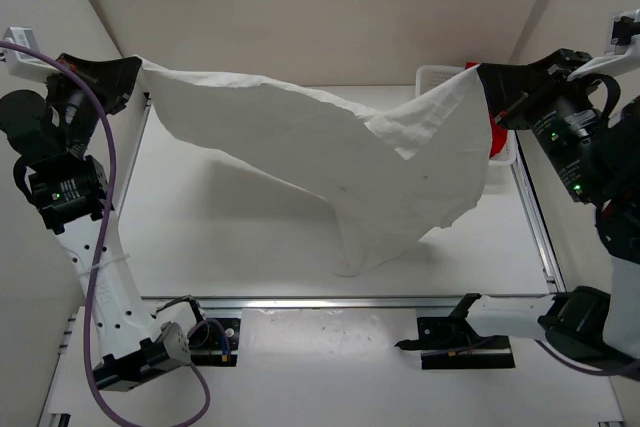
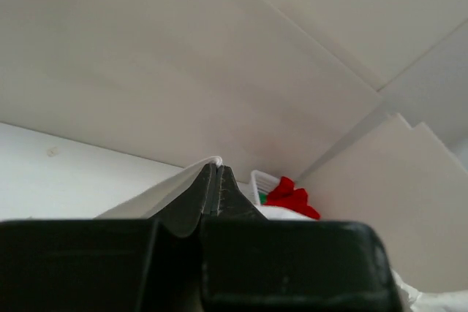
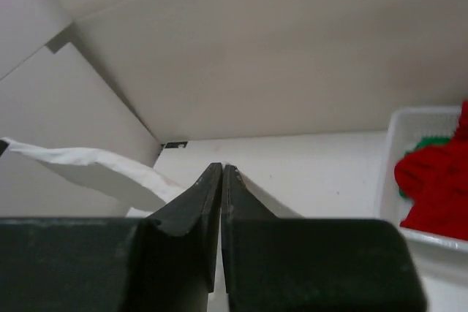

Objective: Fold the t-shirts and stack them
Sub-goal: Flatten out the tshirt

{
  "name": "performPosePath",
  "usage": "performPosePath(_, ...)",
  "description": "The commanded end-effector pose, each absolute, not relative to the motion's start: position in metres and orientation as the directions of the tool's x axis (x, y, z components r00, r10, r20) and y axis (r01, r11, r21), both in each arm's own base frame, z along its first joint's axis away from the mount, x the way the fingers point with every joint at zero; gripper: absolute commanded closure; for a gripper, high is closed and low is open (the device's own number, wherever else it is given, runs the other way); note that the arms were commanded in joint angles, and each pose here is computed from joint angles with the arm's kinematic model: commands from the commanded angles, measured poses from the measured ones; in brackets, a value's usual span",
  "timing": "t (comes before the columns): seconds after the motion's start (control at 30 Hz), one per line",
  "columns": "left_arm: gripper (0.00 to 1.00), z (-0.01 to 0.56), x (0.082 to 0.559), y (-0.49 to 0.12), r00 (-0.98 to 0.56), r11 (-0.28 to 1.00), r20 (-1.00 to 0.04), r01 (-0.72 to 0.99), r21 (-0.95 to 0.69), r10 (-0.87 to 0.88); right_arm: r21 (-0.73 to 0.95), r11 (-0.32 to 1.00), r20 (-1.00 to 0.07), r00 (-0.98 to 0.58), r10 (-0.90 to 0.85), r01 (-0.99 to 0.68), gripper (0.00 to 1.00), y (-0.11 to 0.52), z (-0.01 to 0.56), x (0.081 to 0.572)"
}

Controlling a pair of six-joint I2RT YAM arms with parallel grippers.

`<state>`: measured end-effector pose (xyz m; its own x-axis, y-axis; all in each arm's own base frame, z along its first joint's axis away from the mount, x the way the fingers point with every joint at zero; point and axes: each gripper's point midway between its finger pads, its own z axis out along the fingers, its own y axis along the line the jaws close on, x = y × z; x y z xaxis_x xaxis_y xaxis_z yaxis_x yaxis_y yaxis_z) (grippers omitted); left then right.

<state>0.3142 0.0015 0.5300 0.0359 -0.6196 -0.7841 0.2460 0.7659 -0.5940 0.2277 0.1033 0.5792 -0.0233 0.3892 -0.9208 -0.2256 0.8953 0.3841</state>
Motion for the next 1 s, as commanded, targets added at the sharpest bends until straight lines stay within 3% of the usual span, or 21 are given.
performPosePath(0.0, 1.00, 0.542, 0.304, -0.002, -0.044, 0.689, -0.737, 0.322, -0.649, -0.674, 0.236, 0.951, -0.963, 0.081, 0.257, -0.202, 1.00, 0.122, 0.603, 0.225)
performPosePath(0.03, 1.00, 0.550, 0.300, 0.005, -0.013, 0.701, -0.741, 0.313, -0.641, -0.671, 0.166, 0.983, -0.972, 0.158, 0.176, -0.072, 1.00, 0.106, 0.616, 0.224)
performPosePath(0.07, 1.00, 0.549, 0.301, 0.008, -0.011, 0.711, -0.747, 0.296, -0.637, -0.665, 0.104, 0.982, -0.979, 0.158, 0.129, -0.157, 1.00, 0.137, 0.619, 0.201)
performPosePath(0.1, 1.00, 0.551, 0.303, 0.011, 0.003, 0.729, -0.758, 0.279, -0.625, -0.652, 0.062, 0.997, -0.969, 0.235, 0.073, -0.051, 1.00, 0.119, 0.628, 0.191)
performPosePath(0.13, 1.00, 0.551, 0.308, 0.011, 0.003, 0.730, -0.758, 0.268, -0.628, -0.653, 0.218, 0.976, -0.930, 0.299, 0.215, -0.023, 1.00, 0.101, 0.643, 0.188)
performPosePath(0.17, 1.00, 0.545, 0.314, 0.006, -0.010, 0.727, -0.754, 0.258, -0.636, -0.656, -0.063, 0.998, -0.967, 0.244, -0.067, 0.027, 1.00, 0.125, 0.635, 0.200)
performPosePath(0.2, 1.00, 0.531, 0.322, 0.006, -0.023, 0.734, -0.758, 0.232, -0.638, -0.652, 0.143, 0.988, -0.952, 0.279, 0.122, 0.055, 1.00, 0.114, 0.657, 0.219)
performPosePath(0.23, 1.00, 0.520, 0.330, -0.001, -0.036, 0.732, -0.753, 0.210, -0.649, -0.657, 0.038, 0.999, -0.961, 0.274, 0.035, 0.006, 1.00, 0.132, 0.651, 0.226)
performPosePath(0.27, 1.00, 0.509, 0.338, -0.005, -0.038, 0.750, -0.765, 0.172, -0.639, -0.643, 0.079, 0.997, -0.952, 0.298, 0.071, 0.012, 1.00, 0.129, 0.654, 0.225)
performPosePath(0.33, 1.00, 0.468, 0.353, -0.008, -0.094, 0.755, -0.762, 0.101, -0.648, -0.641, -0.020, 1.000, -0.966, 0.258, -0.024, 0.019, 1.00, 0.161, 0.617, 0.244)
performPosePath(0.37, 1.00, 0.459, 0.354, -0.015, -0.116, 0.757, -0.764, 0.110, -0.644, -0.634, -0.192, 0.981, -0.964, 0.191, -0.185, -0.017, 1.00, 0.177, 0.584, 0.269)
performPosePath(0.4, 1.00, 0.441, 0.358, -0.015, -0.143, 0.751, -0.754, 0.087, -0.655, -0.641, -0.072, 0.997, -0.987, 0.149, -0.066, -0.030, 1.00, 0.170, 0.576, 0.287)
performPosePath(0.43, 1.00, 0.421, 0.359, -0.014, -0.155, 0.759, -0.756, 0.052, -0.649, -0.635, -0.066, 0.983, -0.997, 0.048, -0.059, -0.174, 1.00, 0.197, 0.542, 0.304)
performPosePath(0.53, 1.00, 0.367, 0.360, -0.012, -0.221, 0.783, -0.761, -0.019, -0.622, -0.610, -0.050, 0.968, -0.981, -0.171, -0.094, -0.246, 1.00, 0.195, 0.448, 0.356)
performPosePath(0.57, 1.00, 0.344, 0.361, -0.011, -0.247, 0.781, -0.749, -0.058, -0.622, -0.615, -0.014, 0.953, -0.984, -0.167, -0.067, -0.302, 1.00, 0.207, 0.442, 0.362)
performPosePath(0.63, 1.00, 0.308, 0.366, -0.009, -0.287, 0.783, -0.735, -0.107, -0.613, -0.615, 0.057, 0.949, -0.958, -0.284, -0.035, -0.311, 1.00, 0.187, 0.392, 0.391)
performPosePath(0.73, 1.00, 0.267, 0.390, -0.010, -0.333, 0.763, -0.694, -0.154, -0.628, -0.638, 0.097, 0.944, -0.932, -0.362, -0.025, -0.315, 1.00, 0.173, 0.365, 0.441)
performPosePath(0.83, 1.00, 0.277, 0.437, -0.020, -0.359, 0.758, -0.679, -0.152, -0.635, -0.640, 0.084, 0.954, -0.935, -0.354, -0.024, -0.287, 1.00, 0.164, 0.382, 0.505)
performPosePath(0.9, 1.00, 0.345, 0.471, -0.027, -0.277, 0.754, -0.714, -0.064, -0.654, -0.643, 0.099, 0.952, -0.983, -0.178, 0.048, -0.289, 1.00, 0.157, 0.437, 0.546)
performPosePath(0.93, 1.00, 0.348, 0.487, -0.025, -0.288, 0.732, -0.687, -0.079, -0.677, -0.667, 0.130, 0.951, -0.983, -0.160, 0.087, -0.280, 1.00, 0.145, 0.440, 0.554)
performPosePath(0.97, 1.00, 0.391, 0.504, -0.027, -0.244, 0.730, -0.707, -0.011, -0.683, -0.664, 0.176, 0.924, -0.984, -0.079, 0.159, -0.339, 1.00, 0.149, 0.470, 0.553)
